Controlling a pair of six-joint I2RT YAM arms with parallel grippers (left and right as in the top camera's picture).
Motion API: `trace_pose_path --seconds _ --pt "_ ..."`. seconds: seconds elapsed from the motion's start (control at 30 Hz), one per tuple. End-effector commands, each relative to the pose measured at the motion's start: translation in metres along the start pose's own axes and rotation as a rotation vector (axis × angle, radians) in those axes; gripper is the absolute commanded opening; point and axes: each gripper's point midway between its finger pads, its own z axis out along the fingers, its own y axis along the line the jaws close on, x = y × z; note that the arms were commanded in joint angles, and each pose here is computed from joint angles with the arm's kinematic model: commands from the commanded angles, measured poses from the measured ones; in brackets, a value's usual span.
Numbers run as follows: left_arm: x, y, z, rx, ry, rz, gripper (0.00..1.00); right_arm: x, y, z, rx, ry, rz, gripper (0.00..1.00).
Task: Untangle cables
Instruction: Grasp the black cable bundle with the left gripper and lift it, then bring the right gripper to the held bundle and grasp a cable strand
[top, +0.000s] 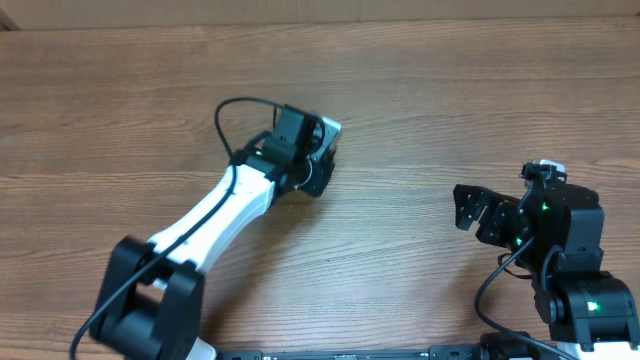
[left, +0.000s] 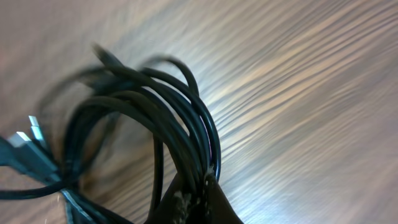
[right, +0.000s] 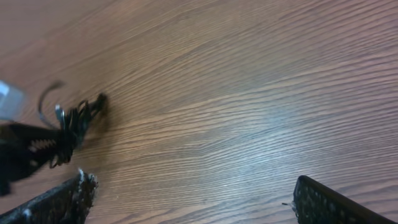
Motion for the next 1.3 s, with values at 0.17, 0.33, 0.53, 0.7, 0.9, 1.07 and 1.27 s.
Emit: trace_pose_path --seconds 0.17,0.33,0.53,0.7,0.9,1.07,1.27 --pt "-0.045 -0.091 -0.071 0.492 -0.162 0.045 0.04 -0.001 0.027 0.001 -0.133 0.047 0.003 1.00" --pt "-0.046 -0.114 -0.092 0.690 -0.179 0.061 0.04 0.013 0.054 0.017 -0.298 0.186 0.023 1.00" --pt "-0.062 -0.116 -0.121 0.870 -0.236 0.008 0.04 0.023 0.071 0.039 -0.408 0.313 0.060 1.00" --pt "-0.071 -0.104 -0.130 0.905 -0.246 -0.073 0.04 0.020 0.084 0.048 -0.497 0.341 0.071 1.00" --pt "-0.071 -0.104 -0.130 0.905 -0.240 -0.081 0.04 -0.004 0.108 0.042 -0.631 0.284 0.105 1.00" --pt "-0.069 -0.112 -0.131 0.926 -0.231 -0.067 0.04 -0.008 0.114 0.039 -0.665 0.281 0.121 1.00" --pt "-0.065 -0.128 -0.130 0.941 -0.217 -0.029 0.04 -0.010 0.115 0.039 -0.657 0.301 0.199 1.00"
